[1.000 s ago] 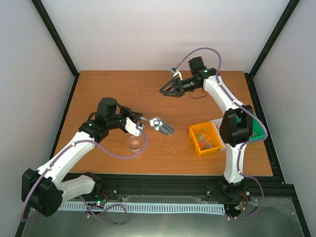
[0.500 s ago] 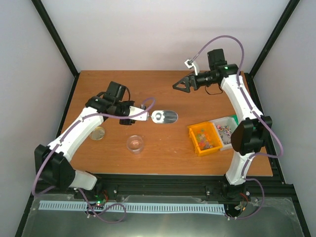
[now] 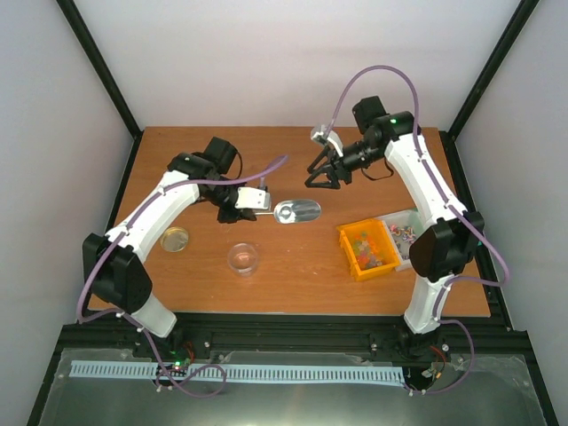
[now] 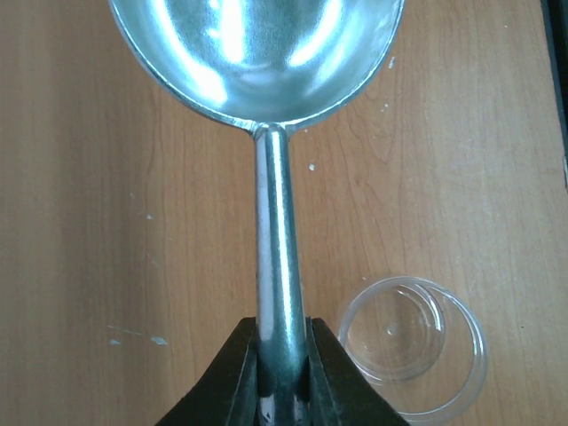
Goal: Pack the candies
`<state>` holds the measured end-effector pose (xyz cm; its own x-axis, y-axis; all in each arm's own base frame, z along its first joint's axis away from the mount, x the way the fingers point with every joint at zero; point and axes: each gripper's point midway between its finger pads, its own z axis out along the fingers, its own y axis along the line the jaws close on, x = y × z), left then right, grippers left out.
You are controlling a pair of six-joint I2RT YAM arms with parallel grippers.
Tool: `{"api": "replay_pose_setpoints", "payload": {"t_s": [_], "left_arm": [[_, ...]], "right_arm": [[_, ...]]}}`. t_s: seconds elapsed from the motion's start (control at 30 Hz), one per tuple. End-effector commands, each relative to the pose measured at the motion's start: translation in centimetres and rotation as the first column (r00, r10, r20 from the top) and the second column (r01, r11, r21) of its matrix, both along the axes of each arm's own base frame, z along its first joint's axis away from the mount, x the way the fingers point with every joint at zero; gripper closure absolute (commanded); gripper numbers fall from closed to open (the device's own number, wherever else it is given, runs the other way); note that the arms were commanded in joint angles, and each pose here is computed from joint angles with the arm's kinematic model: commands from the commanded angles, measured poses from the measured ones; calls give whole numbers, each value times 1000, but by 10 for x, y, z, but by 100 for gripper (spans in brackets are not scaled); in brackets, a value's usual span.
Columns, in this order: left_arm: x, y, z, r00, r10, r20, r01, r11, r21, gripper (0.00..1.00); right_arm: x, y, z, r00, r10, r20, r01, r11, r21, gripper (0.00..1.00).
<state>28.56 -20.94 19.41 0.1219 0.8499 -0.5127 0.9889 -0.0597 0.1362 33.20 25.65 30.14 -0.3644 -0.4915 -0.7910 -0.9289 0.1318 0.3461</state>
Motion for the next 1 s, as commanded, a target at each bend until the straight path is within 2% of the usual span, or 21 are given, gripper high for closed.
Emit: {"api": "replay_pose_setpoints", "payload": {"t_s": [0.0,0.23,0.4,0.53,0.7,0.8,0.83,0.87,0.9,0.93,0.97], "left_arm": [[-3,0,10,999,16,-41,-17,1000,-18,99],[-1,-1,9,998,17,-57,-18,1000,-22,99],[4,-4,11,998,32,-53,-34,999,-39,99],[6,-5,11,997,45,-61,-47,998,-42,99],[7,-6,13,996,65,-64,-69,996,-57,99],[9,-8,21,993,93,-72,-99,991,-92,97],[10,-7,25,991,107,-83,-116,987,-113,93],[11,-5,30,988,119,-94,-132,982,-138,84],[12,-4,34,985,136,-109,-153,975,-164,68],[13,-2,39,982,146,-121,-167,967,-190,55],[12,-1,45,980,147,-136,-175,959,-221,48]], "right_arm": [[-19,5,-15,998,65,-9,-65,996,-55,40],[-33,16,-47,994,99,-37,-103,981,-167,46],[-34,18,-59,994,101,-27,-105,969,-224,55],[-40,19,-69,992,126,-2,-122,954,-275,68],[-33,18,-77,994,104,12,-95,944,-316,96],[-29,19,-77,996,92,10,-84,945,-316,97],[-29,20,-75,996,88,11,-80,947,-310,97],[-28,20,-74,996,83,12,-76,950,-302,97],[-27,21,-72,997,77,13,-70,954,-292,97],[-25,21,-71,998,66,12,-60,958,-279,97],[-22,20,-69,999,48,11,-44,965,-260,97]]}}
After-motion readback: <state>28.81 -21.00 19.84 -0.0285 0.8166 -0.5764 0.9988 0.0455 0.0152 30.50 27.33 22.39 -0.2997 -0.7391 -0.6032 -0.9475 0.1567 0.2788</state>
